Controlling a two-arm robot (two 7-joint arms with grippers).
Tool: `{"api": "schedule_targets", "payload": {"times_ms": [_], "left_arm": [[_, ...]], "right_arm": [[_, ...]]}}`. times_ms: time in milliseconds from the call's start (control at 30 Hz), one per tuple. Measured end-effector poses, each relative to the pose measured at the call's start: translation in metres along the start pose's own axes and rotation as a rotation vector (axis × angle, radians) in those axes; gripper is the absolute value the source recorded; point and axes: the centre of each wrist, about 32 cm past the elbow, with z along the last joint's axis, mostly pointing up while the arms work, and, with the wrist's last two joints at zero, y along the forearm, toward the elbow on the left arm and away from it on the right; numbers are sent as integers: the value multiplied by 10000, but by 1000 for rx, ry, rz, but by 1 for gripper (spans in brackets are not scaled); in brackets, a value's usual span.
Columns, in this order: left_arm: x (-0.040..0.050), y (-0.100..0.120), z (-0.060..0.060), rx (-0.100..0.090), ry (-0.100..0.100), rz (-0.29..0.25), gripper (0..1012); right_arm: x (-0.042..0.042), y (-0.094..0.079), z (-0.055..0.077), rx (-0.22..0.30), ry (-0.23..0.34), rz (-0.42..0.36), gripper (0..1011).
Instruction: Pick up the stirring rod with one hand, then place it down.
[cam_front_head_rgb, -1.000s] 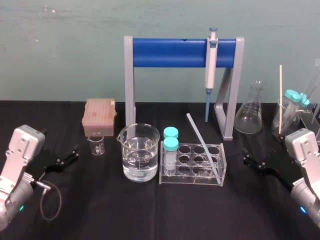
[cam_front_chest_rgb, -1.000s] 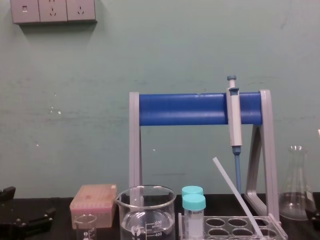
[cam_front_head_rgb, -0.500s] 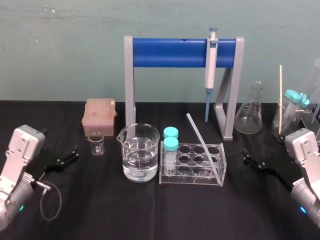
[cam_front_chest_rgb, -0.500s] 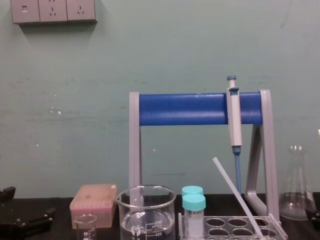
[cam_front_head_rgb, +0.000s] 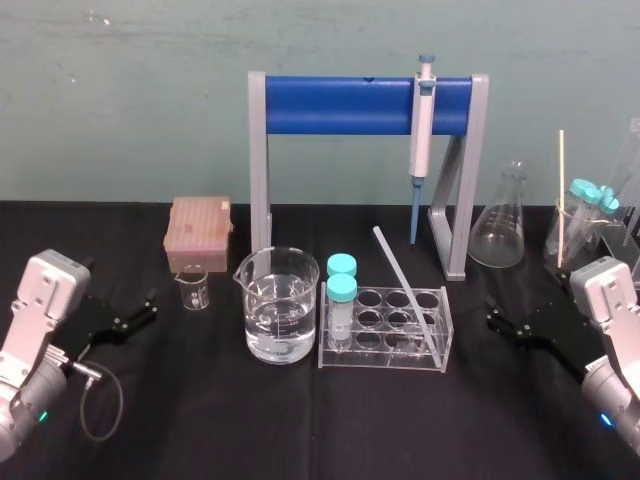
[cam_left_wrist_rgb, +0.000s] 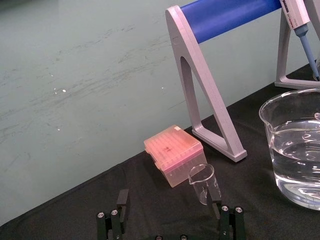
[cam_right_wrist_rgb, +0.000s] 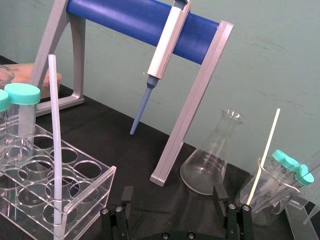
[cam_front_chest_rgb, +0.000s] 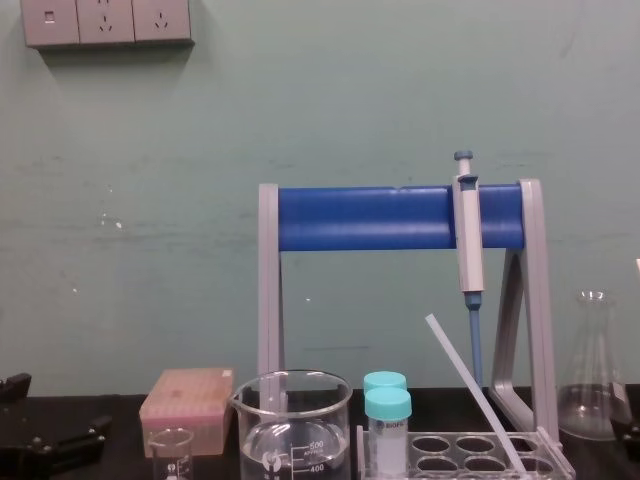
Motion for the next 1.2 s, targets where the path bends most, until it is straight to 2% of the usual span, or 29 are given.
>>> {"api": "schedule_targets", "payload": {"times_ms": [1200], "left_arm": [[0,0,0,0,0,0,1000]], "right_arm": [[0,0,0,0,0,0,1000]]}}
